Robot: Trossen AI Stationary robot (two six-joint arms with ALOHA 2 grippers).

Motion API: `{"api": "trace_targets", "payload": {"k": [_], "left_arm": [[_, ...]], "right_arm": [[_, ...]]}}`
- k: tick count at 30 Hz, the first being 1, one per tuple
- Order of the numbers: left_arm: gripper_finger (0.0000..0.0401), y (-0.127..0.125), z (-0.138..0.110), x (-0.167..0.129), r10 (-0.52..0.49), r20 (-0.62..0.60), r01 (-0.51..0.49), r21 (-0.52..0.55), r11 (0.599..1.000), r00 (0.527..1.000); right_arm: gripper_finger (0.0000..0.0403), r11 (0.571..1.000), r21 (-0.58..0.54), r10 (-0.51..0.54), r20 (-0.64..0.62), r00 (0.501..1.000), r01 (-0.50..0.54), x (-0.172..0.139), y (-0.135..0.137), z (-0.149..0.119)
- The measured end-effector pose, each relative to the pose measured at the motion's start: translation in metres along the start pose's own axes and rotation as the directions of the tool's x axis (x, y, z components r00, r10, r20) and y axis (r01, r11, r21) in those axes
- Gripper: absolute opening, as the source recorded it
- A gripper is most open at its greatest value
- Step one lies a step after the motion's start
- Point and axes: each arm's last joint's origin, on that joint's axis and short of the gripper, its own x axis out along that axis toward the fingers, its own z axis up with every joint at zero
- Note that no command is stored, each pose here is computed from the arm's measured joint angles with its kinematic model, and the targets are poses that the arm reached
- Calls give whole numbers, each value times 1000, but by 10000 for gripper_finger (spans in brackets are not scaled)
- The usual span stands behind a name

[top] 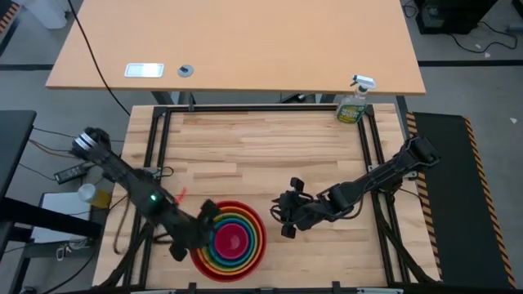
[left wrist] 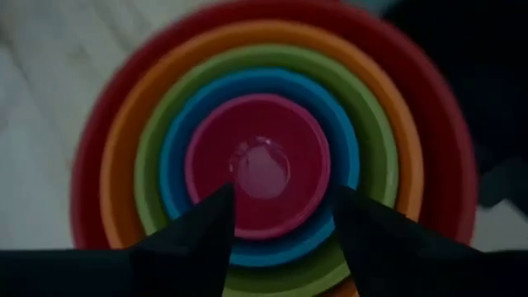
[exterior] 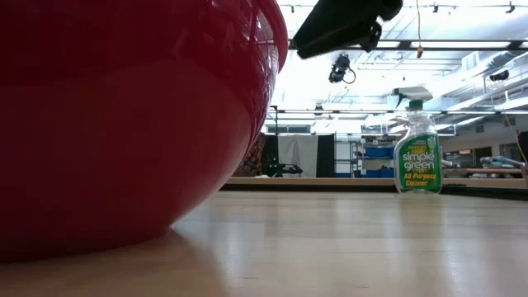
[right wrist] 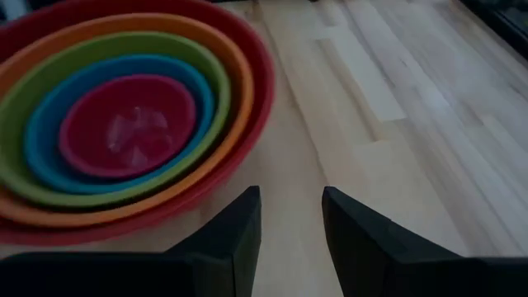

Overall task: Nest bowls inside each other
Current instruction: Return to Home Position

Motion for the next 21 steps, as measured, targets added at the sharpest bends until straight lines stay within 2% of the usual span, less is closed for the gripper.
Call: {"api": "trace_targets", "payload": {"k": [6, 10, 16, 21], "left_arm": [[178, 14, -26, -30, 75, 235, -33, -178, 983, 969], [170, 17, -41, -46, 166, 334, -91, -229, 969, 928], [167, 17, -69, -61, 287, 414, -181, -276, 944, 864], [167, 17, -95, -64, 352, 456, -204, -342, 917, 818]], "right_arm": [[139, 999, -38, 21, 20, 1000, -20, -13, -2, 3], [136, 1000, -21, 18, 49, 999, -17, -20, -23, -2], [125, 993, 24, 109, 184, 977, -115, -30, -64, -27], [121, 984, 123, 80, 325, 942, -125, -43, -100, -63]]}}
